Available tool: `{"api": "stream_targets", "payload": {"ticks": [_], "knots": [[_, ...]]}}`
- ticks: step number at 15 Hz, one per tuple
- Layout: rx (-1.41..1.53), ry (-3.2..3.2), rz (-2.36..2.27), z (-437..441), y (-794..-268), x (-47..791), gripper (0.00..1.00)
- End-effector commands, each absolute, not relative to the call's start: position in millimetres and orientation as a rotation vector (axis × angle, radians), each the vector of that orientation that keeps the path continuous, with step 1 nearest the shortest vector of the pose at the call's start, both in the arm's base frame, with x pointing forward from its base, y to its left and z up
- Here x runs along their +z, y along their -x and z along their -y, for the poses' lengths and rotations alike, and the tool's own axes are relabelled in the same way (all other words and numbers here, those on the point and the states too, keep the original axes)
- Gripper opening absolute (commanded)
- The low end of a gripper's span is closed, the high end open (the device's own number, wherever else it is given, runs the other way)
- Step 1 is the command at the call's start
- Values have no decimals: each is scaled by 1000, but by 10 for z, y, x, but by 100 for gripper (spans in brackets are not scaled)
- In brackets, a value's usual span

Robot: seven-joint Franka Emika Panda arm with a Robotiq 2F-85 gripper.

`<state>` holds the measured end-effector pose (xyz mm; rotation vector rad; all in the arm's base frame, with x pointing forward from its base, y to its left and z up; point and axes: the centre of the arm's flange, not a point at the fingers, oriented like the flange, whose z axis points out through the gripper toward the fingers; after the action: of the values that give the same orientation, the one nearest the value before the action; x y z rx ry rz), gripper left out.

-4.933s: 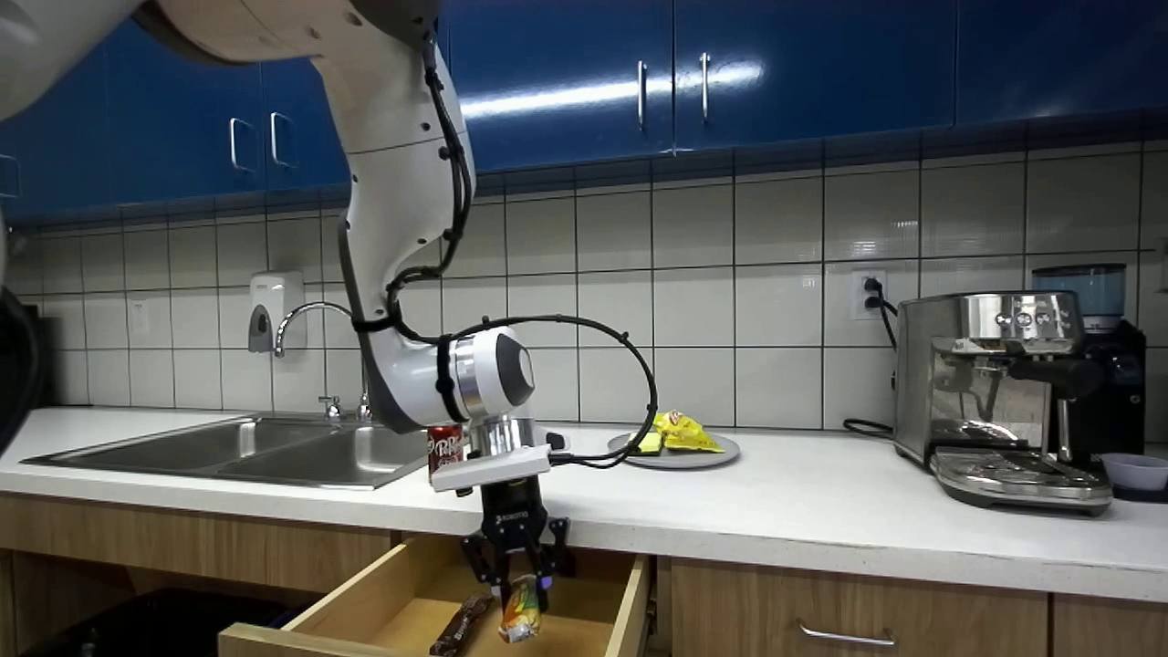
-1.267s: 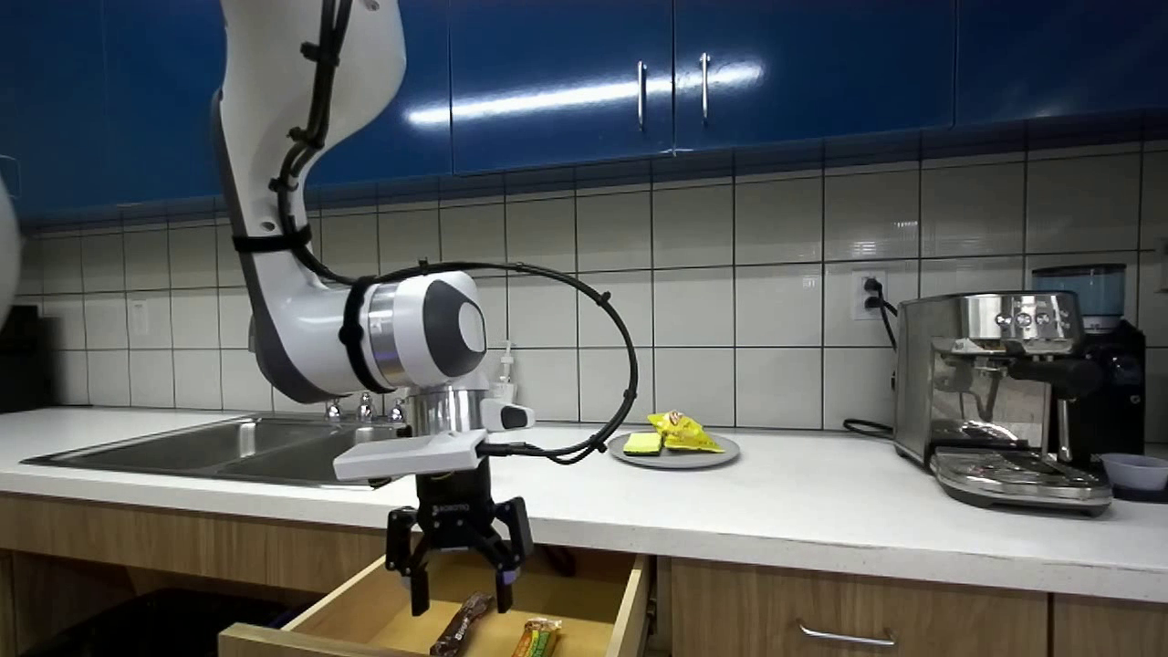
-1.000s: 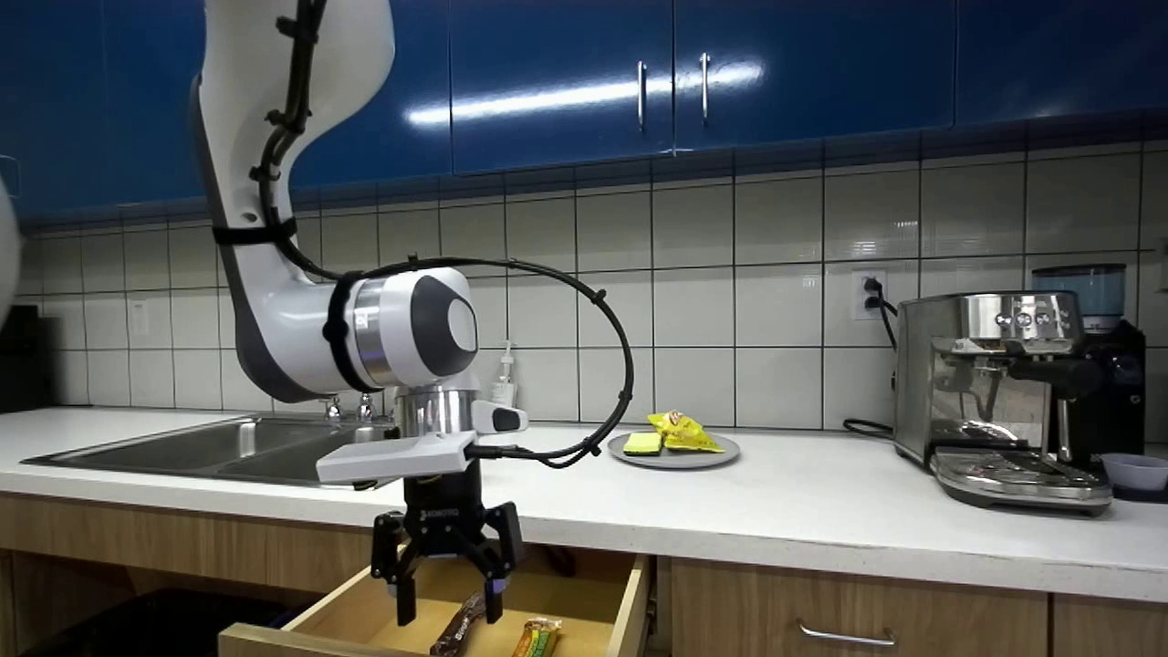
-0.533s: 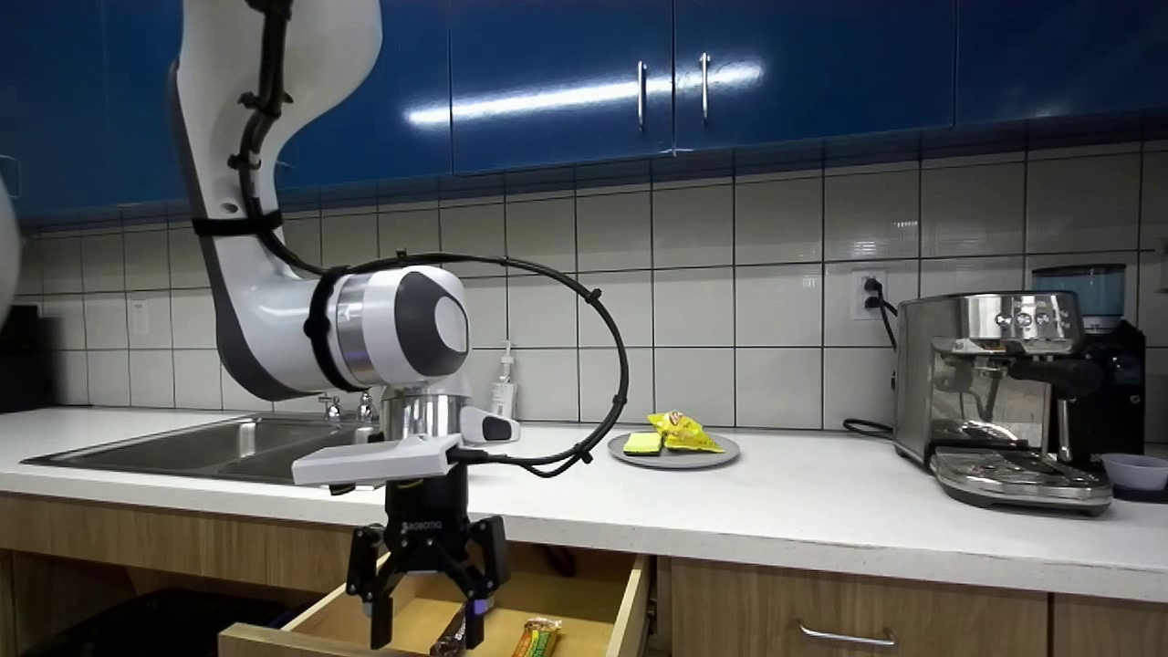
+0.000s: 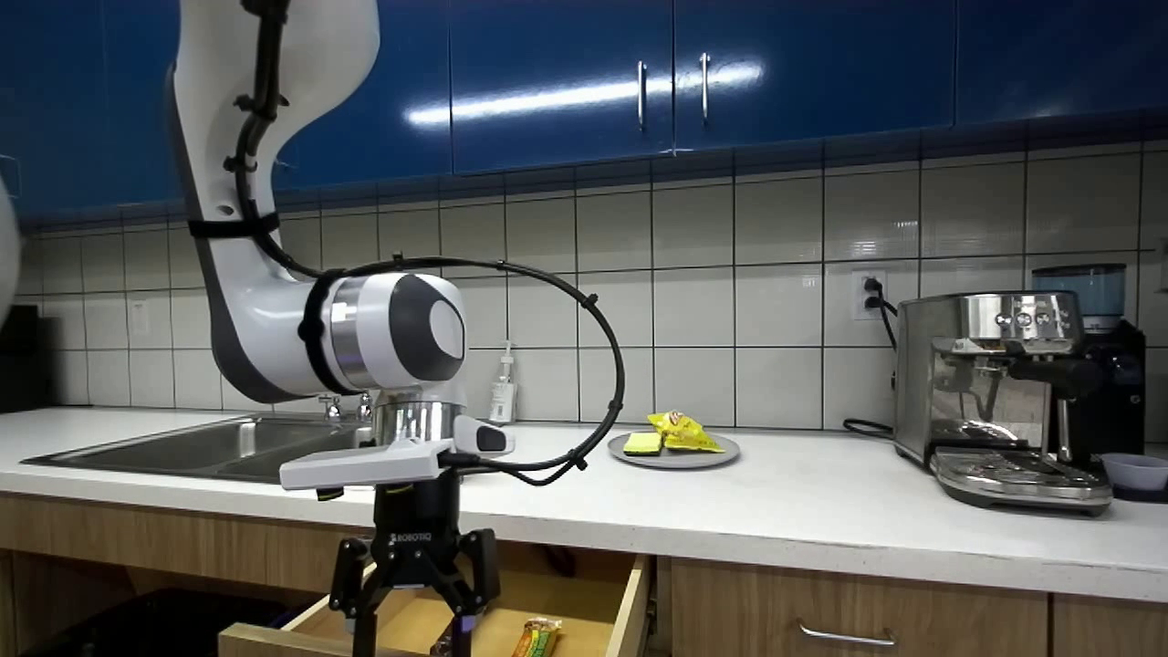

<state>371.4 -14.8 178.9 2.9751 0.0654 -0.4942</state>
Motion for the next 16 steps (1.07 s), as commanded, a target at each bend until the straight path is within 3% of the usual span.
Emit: {"api": "stream_targets", "payload": {"ticks": [1, 16], "knots": [[-552, -2971, -78, 139, -3731, 1739, 100], [-585, -2994, 81, 73, -4103, 1221, 100]]}}
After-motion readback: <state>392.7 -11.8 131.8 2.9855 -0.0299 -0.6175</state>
